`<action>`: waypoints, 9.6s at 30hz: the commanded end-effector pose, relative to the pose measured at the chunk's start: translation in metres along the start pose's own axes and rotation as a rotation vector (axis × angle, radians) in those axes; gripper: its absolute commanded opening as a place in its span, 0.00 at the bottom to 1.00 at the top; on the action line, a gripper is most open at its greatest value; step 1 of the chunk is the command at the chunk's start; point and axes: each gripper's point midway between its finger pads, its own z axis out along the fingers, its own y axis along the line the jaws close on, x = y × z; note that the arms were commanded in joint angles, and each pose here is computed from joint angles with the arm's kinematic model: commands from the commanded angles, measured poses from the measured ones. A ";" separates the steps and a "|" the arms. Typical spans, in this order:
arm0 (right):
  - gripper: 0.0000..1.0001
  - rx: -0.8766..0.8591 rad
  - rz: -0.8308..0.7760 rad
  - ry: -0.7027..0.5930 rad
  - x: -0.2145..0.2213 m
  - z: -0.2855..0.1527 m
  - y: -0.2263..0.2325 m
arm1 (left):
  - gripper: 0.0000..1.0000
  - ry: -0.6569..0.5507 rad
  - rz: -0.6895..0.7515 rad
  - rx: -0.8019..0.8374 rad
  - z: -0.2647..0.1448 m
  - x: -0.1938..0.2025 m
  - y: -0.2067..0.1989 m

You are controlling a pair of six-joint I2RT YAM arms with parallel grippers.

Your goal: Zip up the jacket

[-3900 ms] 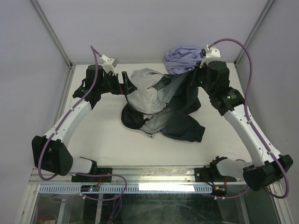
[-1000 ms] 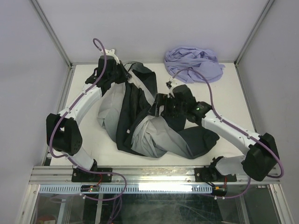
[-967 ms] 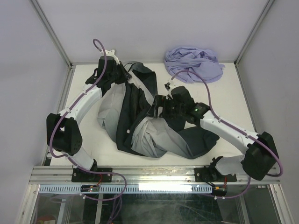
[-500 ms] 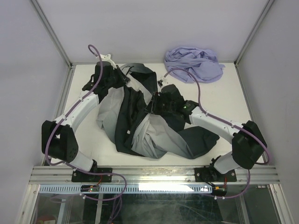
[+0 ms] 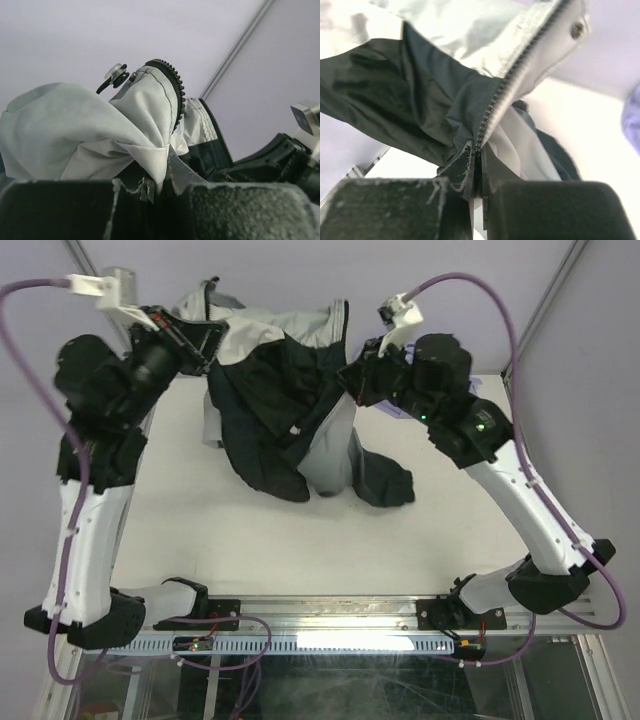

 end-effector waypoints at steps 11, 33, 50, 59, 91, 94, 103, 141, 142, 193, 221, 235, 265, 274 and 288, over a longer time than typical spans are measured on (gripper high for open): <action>0.00 0.158 -0.223 -0.293 -0.112 -0.053 -0.014 | 0.00 -0.198 0.110 0.166 -0.027 -0.085 -0.058; 0.60 0.217 -0.127 0.161 0.034 0.119 -0.106 | 0.61 0.287 0.105 -0.310 0.136 0.122 0.163; 0.67 0.098 0.223 0.407 0.249 0.041 -0.101 | 0.70 0.605 -0.324 -0.256 -0.032 0.305 0.115; 0.55 0.072 0.343 0.340 0.293 0.067 -0.109 | 0.68 0.655 -0.444 -0.282 -0.030 0.360 0.132; 0.00 0.335 0.056 0.330 0.231 0.048 -0.183 | 0.00 0.634 -0.211 -0.406 -0.005 0.306 0.184; 0.00 0.539 -0.030 0.318 0.193 0.022 -0.214 | 0.00 0.599 -0.011 -0.548 -0.020 0.259 0.204; 0.00 0.904 -0.231 0.307 0.089 -0.049 -0.245 | 0.00 0.504 0.295 -0.909 -0.075 0.136 0.227; 0.48 -0.032 0.082 0.587 0.247 -0.001 -0.077 | 0.48 0.829 -0.363 -0.158 -0.036 0.338 0.069; 0.49 -0.005 0.075 0.596 0.247 -0.007 -0.083 | 0.48 0.827 -0.365 -0.169 -0.038 0.336 0.075; 0.57 0.308 0.195 0.477 0.277 0.000 -0.138 | 0.50 0.924 -0.240 -0.146 0.002 0.386 0.028; 0.76 -0.322 0.289 0.244 0.215 0.033 -0.035 | 0.00 0.610 -0.241 0.462 -0.003 0.321 -0.008; 0.41 -0.537 0.257 0.198 0.209 0.045 -0.005 | 0.03 0.577 -0.253 0.569 -0.007 0.313 -0.020; 0.00 -0.416 0.124 0.041 0.176 0.066 -0.021 | 0.24 0.737 -0.355 0.096 -0.030 0.368 0.050; 0.00 -0.317 0.105 -0.060 0.141 0.074 -0.052 | 0.11 0.916 -0.282 0.073 -0.092 0.398 0.061; 0.00 -0.332 0.051 -0.052 0.144 0.065 -0.056 | 0.32 0.932 -0.315 -0.063 -0.122 0.401 0.074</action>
